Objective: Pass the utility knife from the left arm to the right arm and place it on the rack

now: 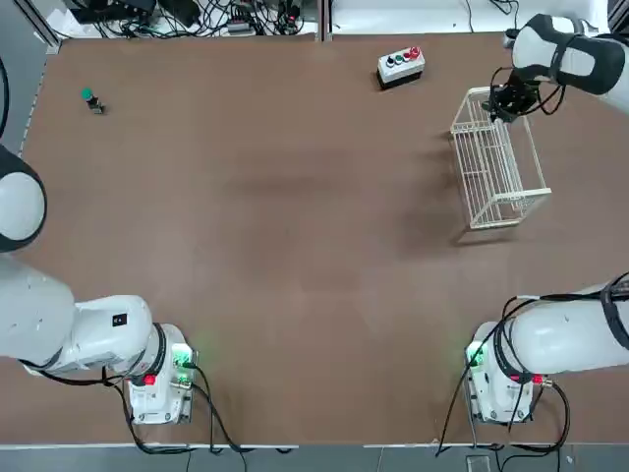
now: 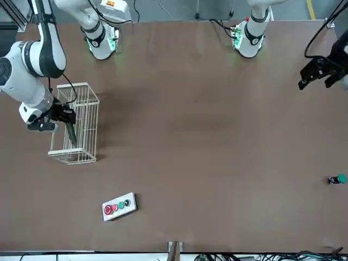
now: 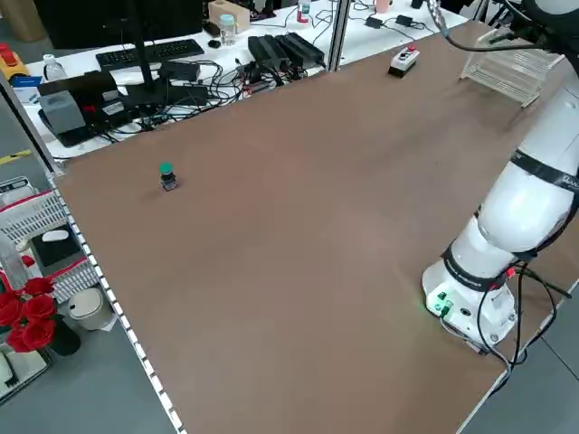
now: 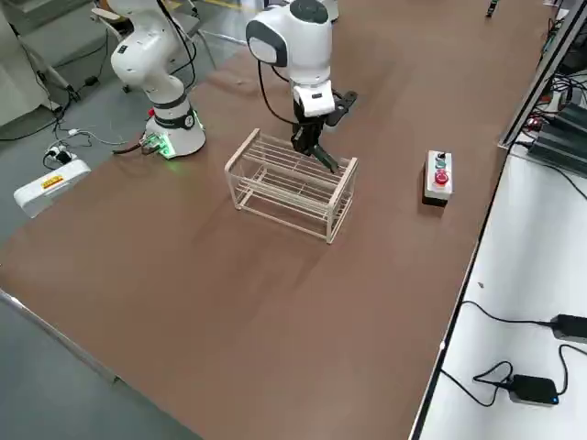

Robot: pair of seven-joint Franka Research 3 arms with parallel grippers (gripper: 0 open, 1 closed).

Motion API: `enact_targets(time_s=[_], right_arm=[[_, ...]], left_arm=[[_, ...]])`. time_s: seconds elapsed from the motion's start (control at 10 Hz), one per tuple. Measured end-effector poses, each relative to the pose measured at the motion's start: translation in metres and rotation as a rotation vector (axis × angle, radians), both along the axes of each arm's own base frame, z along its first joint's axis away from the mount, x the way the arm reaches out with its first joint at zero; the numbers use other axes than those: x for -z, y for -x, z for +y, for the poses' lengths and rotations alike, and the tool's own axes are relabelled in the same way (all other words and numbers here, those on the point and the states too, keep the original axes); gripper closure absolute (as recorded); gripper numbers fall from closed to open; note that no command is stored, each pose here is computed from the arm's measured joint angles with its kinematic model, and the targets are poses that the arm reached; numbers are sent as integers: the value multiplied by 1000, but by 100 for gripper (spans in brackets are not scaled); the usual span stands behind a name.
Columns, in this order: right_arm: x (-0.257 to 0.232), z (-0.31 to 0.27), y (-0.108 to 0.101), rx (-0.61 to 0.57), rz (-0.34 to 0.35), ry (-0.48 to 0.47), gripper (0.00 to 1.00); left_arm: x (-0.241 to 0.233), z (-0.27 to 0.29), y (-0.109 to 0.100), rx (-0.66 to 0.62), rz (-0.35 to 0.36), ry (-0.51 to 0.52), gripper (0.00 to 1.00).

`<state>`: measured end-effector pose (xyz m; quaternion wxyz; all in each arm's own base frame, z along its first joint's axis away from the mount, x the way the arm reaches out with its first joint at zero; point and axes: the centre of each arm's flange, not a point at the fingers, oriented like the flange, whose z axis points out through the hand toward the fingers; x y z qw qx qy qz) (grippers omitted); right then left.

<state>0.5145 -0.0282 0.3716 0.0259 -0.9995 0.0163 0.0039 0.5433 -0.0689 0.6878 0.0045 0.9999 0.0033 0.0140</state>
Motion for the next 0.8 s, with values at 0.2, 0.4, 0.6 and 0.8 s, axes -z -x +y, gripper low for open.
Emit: enact_targets(time_s=[0.2,0.4,0.6,0.8], right_arm=[[17,0,8,-3,-11,2,62],[24,0,12,-3,-9,3,70],[23,-1,12,-2,-13,3,56],[23,-1,12,-2,-13,2,56]], left_arm=[[2,-2,0,24,6,5,0],[5,-1,-1,20,14,29,0],[6,4,-2,12,15,31,0],[7,4,-3,12,16,31,0]])
